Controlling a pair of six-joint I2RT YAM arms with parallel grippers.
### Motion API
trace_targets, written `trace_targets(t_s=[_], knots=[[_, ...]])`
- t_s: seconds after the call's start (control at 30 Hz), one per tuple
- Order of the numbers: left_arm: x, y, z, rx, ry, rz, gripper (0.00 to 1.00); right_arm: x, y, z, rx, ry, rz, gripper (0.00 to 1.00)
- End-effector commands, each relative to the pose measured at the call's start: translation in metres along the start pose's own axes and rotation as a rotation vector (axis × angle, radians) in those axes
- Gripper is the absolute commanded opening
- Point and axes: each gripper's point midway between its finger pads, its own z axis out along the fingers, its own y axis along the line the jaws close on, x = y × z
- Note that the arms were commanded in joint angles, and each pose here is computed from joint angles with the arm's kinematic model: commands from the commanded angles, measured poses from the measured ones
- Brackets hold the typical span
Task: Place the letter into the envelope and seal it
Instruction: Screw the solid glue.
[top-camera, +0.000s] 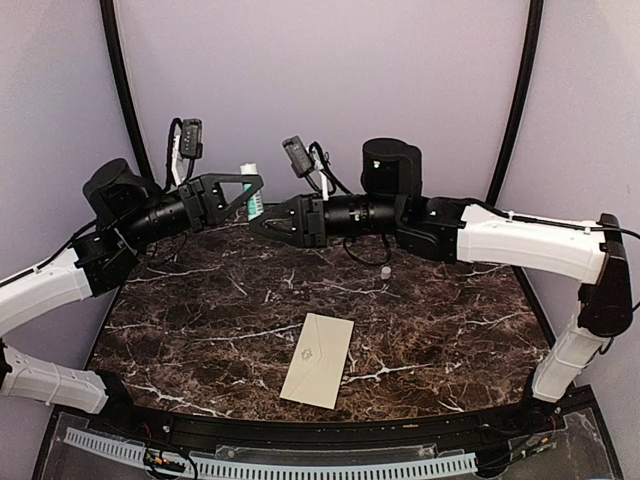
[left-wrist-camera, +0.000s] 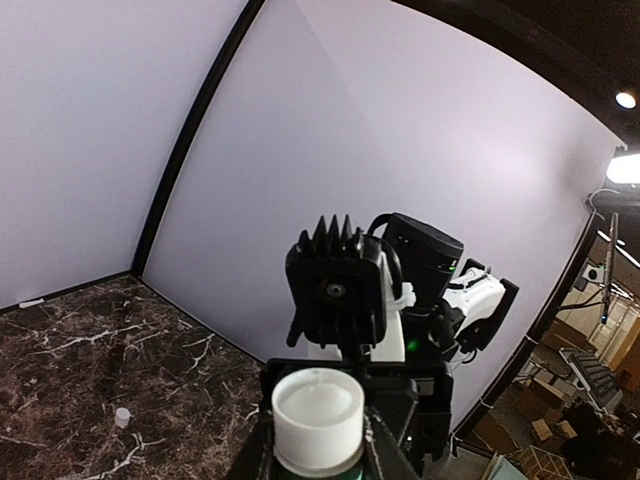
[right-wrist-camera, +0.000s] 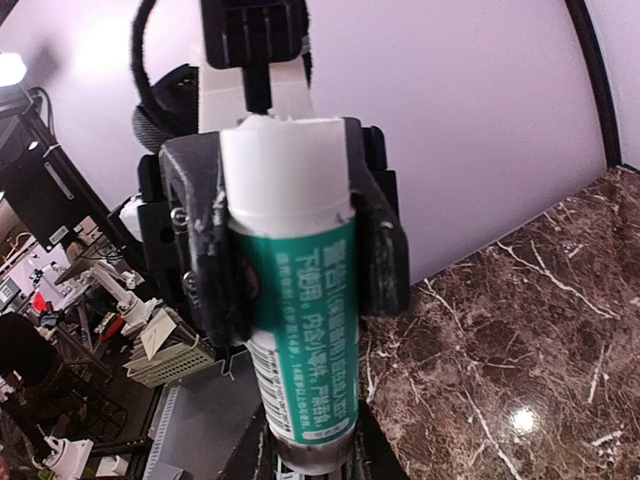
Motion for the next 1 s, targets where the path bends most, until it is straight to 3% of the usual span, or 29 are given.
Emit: trace_targets(t_s=[0.0,0.37,0.6,0.67,0.77,0.83,0.97], knots=[[0.027,0.019,0.008,-0.156,0.111,0.070,0.00,-0.022,-0.027,0.002,0.200,-0.045,0.005,0.11],[0.043,0.051,0.009,-0.351,0.131,0.011,0.00,-0.014,-0.074,0.003,0.539,0.025,0.012,0.10],[0.043,0.054,0.014,-0.351,0.109,-0.014,0.00,-0.011,-0.078,0.007,0.579,0.030,0.014,0.11],[0.043,0.057,0.013,-0.367,0.101,-0.021,0.00,-0.014,-0.073,0.004,0.564,0.022,0.016,0.17],[0.041,0.063,0.009,-0.411,0.085,-0.043,0.00,-0.020,-0.059,-0.004,0.505,0.001,0.007,0.39],[0.037,0.064,0.006,-0.430,0.072,-0.045,0.00,-0.023,-0.051,-0.016,0.471,-0.018,0.008,0.48],[0.026,0.063,-0.002,-0.453,0.042,-0.024,0.00,-0.015,-0.048,-0.051,0.432,-0.028,0.045,0.57]])
